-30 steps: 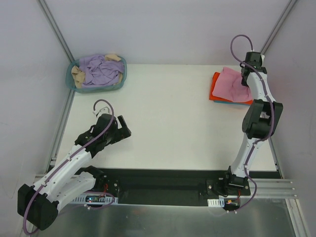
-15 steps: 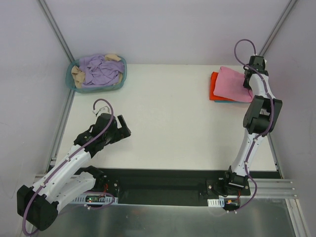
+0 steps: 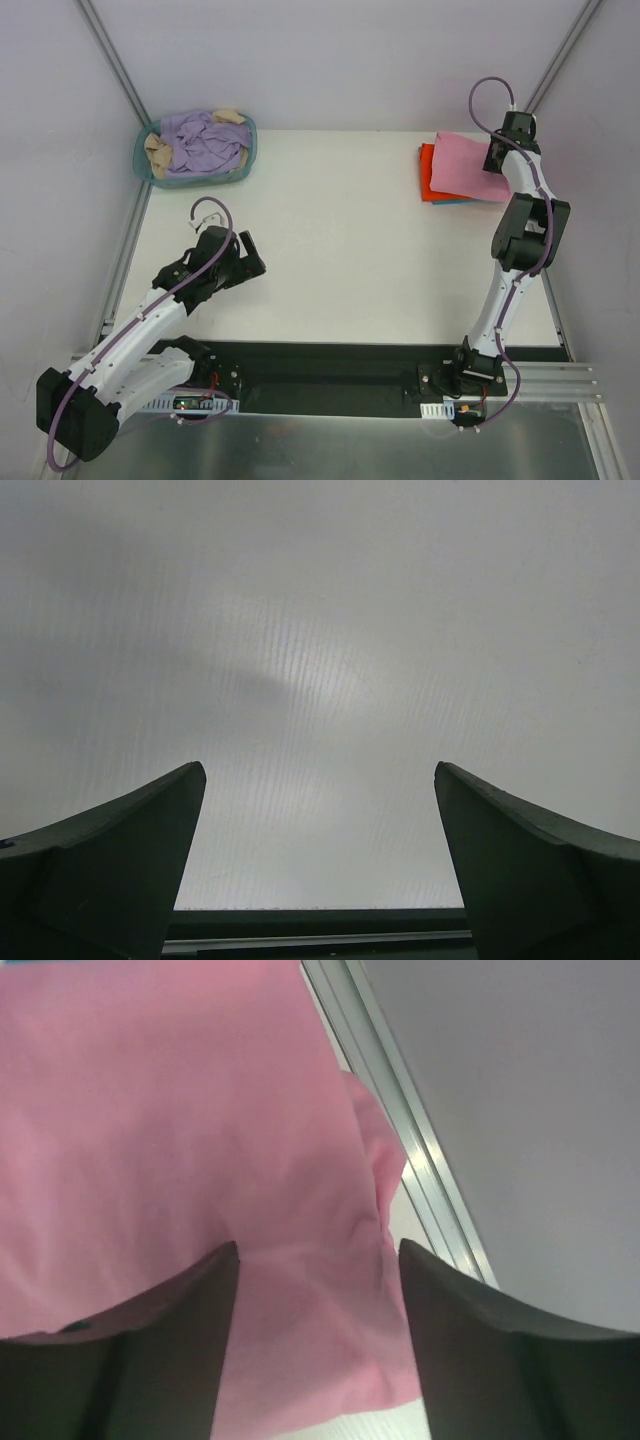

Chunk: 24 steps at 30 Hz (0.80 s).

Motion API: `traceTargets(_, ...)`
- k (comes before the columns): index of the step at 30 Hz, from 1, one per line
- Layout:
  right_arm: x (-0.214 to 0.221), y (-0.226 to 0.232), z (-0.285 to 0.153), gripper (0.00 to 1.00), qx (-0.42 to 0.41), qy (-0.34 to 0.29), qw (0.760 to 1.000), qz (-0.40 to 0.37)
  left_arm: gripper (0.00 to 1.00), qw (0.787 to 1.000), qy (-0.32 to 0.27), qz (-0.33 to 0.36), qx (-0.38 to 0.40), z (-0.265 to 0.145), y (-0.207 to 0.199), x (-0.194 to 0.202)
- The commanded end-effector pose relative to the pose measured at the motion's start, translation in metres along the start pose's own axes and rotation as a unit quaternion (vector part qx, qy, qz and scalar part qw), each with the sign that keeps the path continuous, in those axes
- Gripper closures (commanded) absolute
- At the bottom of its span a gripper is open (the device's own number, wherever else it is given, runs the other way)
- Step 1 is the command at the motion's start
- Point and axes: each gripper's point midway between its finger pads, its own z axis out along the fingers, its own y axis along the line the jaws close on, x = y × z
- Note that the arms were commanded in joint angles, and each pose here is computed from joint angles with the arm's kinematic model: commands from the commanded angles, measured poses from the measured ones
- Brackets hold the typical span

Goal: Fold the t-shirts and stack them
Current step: Put the neatly folded tshirt into the corner of the board with the right arm

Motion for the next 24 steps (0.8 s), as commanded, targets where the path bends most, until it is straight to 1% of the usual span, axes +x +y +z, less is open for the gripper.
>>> traceTargets(1,-0.015,-0.003,-0.015,0.10,0.011,-0.011,1.000,0.002,0.01,1.000,-0.028,0.007,0.003,-0.008,-0.004,-0.017)
traceTargets(2,-0.025,-0.007,-0.022,0.01,0.017,-0.020,1.000,0.006,0.01,0.999,-0.031,0.007,0.006,-0.009,-0.006,-0.020)
traceTargets(3,-0.034,-0.011,-0.035,0.00,0.017,-0.029,0.999,0.011,0.01,0.999,-0.032,0.006,0.007,-0.010,-0.007,-0.021)
traceTargets(4,-0.040,-0.011,-0.042,0.03,0.016,-0.036,0.999,0.016,0.01,0.999,-0.033,0.006,0.009,-0.011,-0.008,-0.021)
traceTargets(6,-0.054,-0.015,-0.060,0.03,0.017,-0.050,0.998,0.022,0.01,0.999,-0.038,0.005,0.017,-0.014,-0.012,-0.025)
traceTargets(7,-0.067,-0.017,-0.081,0.03,0.016,-0.070,0.997,0.028,0.01,0.999,-0.041,0.006,0.018,-0.016,-0.013,-0.027)
traceTargets(9,-0.074,-0.016,-0.103,0.03,0.012,-0.083,0.996,0.017,0.01,0.999,-0.049,0.008,0.022,-0.019,-0.016,-0.033)
traceTargets(10,-0.085,-0.015,-0.129,0.03,0.006,-0.105,0.994,0.016,0.01,0.998,-0.049,0.011,0.022,-0.019,-0.016,-0.034)
traceTargets(11,-0.089,-0.014,-0.145,0.03,0.005,-0.117,0.993,0.015,0.01,0.998,-0.052,0.011,0.025,-0.020,-0.019,-0.037)
traceTargets(12,-0.078,-0.011,-0.150,0.03,0.001,-0.109,0.994,0.013,0.01,0.998,-0.052,0.011,0.025,-0.020,-0.020,-0.038)
traceTargets(13,-0.086,-0.010,-0.180,0.03,-0.010,-0.135,0.991,0.024,0.00,0.998,-0.052,0.010,0.026,-0.021,-0.022,-0.039)
traceTargets(15,-0.080,0.001,-0.198,0.03,-0.044,-0.145,0.987,0.053,0.01,0.999,-0.048,0.006,0.026,-0.019,-0.023,-0.039)
traceTargets(16,-0.059,0.005,-0.198,0.03,-0.057,-0.128,0.988,0.059,0.01,0.999,-0.045,0.004,0.024,-0.018,-0.023,-0.038)
traceTargets(17,-0.061,0.008,-0.223,0.03,-0.089,-0.144,0.981,0.094,0.01,0.999,-0.043,0.004,0.024,-0.017,-0.024,-0.038)
traceTargets(18,-0.058,0.010,-0.234,0.03,-0.106,-0.154,0.977,0.107,0.01,0.999,-0.042,0.001,0.023,-0.017,-0.024,-0.038)
traceTargets(19,-0.030,0.014,-0.228,0.03,-0.108,-0.129,0.979,0.115,0.01,0.999,-0.037,0.002,0.021,-0.014,-0.024,-0.036)
traceTargets(20,-0.031,0.011,-0.251,0.03,-0.127,-0.152,0.972,0.127,0.01,0.999,-0.036,0.000,0.022,-0.015,-0.025,-0.035)
traceTargets(21,-0.024,0.017,-0.258,0.03,-0.140,-0.156,0.967,0.142,0.01,0.999,-0.034,-0.001,0.023,-0.014,-0.025,-0.034)
traceTargets(22,-0.014,0.017,-0.262,0.03,-0.142,-0.154,0.967,0.148,0.01,0.999,-0.032,-0.001,0.024,-0.014,-0.025,-0.033)
traceTargets(23,0.016,0.020,-0.254,0.03,-0.139,-0.130,0.971,0.145,0.01,0.999,-0.031,-0.003,0.025,-0.014,-0.024,-0.032)
traceTargets(24,0.022,0.019,-0.269,0.03,-0.151,-0.140,0.965,0.161,0.01,0.999,-0.031,-0.004,0.029,-0.013,-0.025,-0.031)
